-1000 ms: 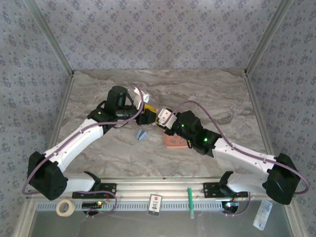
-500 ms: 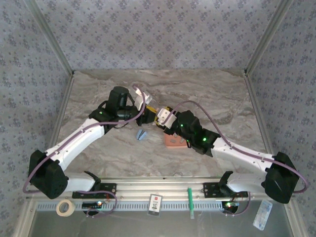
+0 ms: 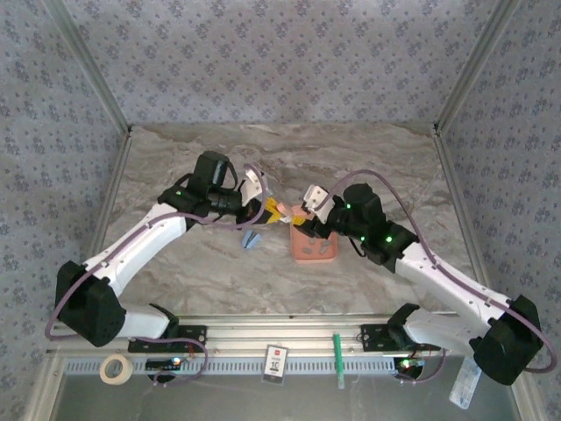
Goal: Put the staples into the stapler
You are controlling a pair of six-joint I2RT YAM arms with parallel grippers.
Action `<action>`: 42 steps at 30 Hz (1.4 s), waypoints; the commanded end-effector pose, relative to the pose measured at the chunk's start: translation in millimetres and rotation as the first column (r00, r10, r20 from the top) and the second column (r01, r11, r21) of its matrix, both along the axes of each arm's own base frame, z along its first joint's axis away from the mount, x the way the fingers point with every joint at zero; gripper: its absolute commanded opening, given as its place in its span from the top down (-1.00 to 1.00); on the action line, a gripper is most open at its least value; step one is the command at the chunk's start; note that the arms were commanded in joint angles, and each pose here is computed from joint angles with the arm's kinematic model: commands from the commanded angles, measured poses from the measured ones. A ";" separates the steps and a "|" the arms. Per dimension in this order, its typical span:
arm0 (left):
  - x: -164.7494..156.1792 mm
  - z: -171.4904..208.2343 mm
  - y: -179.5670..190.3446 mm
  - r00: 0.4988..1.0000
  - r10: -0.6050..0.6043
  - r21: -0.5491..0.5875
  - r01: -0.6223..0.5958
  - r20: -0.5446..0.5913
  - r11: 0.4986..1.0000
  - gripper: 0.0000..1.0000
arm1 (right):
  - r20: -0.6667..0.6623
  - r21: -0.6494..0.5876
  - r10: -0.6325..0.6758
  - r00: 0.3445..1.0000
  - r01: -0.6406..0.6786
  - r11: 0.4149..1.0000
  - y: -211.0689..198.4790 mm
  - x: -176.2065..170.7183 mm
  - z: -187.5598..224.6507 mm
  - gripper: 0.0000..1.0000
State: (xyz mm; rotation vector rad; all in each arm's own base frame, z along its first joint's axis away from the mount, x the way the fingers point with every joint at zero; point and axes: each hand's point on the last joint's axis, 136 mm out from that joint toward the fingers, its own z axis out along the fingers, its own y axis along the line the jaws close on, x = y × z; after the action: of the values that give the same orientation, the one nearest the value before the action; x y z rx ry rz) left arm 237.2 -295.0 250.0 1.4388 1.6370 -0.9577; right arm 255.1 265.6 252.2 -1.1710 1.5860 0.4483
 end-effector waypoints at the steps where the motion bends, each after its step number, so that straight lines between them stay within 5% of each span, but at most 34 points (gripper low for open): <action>1: -24.2 10.9 2.0 0.973 -0.162 -0.031 0.169 0.166 0.985 1.00 | -0.068 -0.004 0.192 0.979 -0.193 0.981 16.2 -28.0 2.7 -0.17; 10: -29.1 9.7 2.2 0.968 -0.192 -0.023 0.198 0.160 0.980 1.00 | -0.097 -0.014 0.294 0.951 -0.296 0.955 38.3 -29.5 -1.8 -0.06; 23: -25.2 4.6 3.3 0.968 -0.185 -0.002 0.188 0.171 0.982 0.98 | -0.130 0.014 0.347 0.929 -0.348 0.937 43.4 -34.0 0.8 0.52; 31: -19.6 4.5 7.4 0.973 -0.157 0.001 0.159 0.168 0.987 0.30 | -0.121 0.003 0.326 0.938 -0.328 0.945 37.8 -33.5 -1.9 0.72; 42: -21.2 -2.9 11.5 0.977 -0.145 0.027 0.142 0.155 0.989 0.25 | -0.081 0.001 0.308 0.948 -0.309 0.951 37.9 -27.6 3.6 0.71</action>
State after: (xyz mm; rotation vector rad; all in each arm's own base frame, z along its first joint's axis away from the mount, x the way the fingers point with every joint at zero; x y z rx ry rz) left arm 218.7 -287.7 243.3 1.6214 1.4611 -0.9003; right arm 226.3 304.1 239.4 -1.4556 1.5240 0.7122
